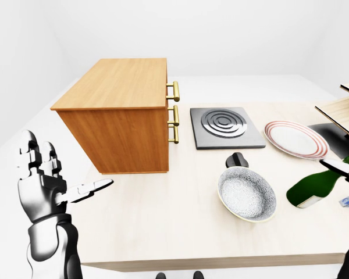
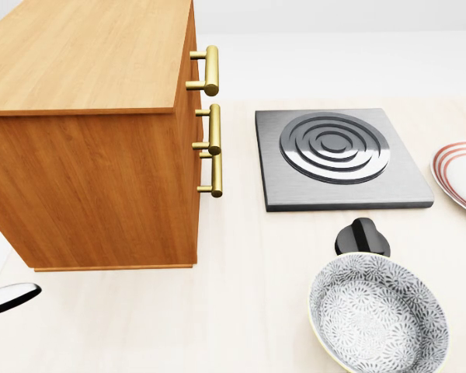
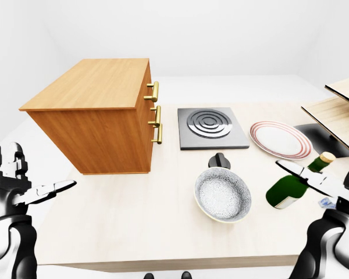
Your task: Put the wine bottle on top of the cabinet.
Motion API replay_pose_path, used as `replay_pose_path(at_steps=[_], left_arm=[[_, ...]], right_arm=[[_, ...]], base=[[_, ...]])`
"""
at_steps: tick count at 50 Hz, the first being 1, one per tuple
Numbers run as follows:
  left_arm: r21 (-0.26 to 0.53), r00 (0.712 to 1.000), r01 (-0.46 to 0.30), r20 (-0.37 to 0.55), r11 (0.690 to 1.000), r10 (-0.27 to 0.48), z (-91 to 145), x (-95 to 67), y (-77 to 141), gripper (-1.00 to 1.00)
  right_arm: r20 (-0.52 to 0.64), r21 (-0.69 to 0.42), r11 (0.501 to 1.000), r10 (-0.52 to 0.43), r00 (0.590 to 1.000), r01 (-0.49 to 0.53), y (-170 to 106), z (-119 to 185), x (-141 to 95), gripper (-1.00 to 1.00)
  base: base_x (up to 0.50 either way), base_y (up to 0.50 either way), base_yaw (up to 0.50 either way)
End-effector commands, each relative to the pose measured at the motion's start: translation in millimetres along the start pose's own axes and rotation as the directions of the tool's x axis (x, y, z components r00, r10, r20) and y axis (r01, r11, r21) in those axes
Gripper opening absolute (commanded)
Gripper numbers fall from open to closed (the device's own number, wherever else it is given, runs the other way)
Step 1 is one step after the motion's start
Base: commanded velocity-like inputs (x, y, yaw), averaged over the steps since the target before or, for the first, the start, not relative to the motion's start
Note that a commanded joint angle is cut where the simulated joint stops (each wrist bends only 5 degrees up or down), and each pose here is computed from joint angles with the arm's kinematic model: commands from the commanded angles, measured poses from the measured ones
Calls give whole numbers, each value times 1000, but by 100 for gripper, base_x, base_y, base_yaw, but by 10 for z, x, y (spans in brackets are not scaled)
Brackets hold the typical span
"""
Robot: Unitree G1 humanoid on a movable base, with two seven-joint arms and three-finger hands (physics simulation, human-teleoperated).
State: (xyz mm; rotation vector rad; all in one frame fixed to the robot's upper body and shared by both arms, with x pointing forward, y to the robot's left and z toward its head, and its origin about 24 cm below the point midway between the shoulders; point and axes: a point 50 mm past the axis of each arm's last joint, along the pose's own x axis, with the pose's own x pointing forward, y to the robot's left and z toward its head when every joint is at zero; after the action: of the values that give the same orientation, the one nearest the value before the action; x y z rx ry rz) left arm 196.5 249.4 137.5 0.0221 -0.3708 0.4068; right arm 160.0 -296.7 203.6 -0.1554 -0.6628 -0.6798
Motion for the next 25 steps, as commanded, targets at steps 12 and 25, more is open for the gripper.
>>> replay_pose_path(at_steps=[12,25], left_arm=[[2,1000,0,-3,1000,0,-7,2,0,100],[6,1000,3,-15,1000,-3,-37,2,-15,100]], right_arm=[[-105,-46,982,-184,977,180,-464,-189,-68,100],[-314,-83,978,-206,927,189,-580,-637,-256,100]], base=[[0,0,0],[0,0,0]])
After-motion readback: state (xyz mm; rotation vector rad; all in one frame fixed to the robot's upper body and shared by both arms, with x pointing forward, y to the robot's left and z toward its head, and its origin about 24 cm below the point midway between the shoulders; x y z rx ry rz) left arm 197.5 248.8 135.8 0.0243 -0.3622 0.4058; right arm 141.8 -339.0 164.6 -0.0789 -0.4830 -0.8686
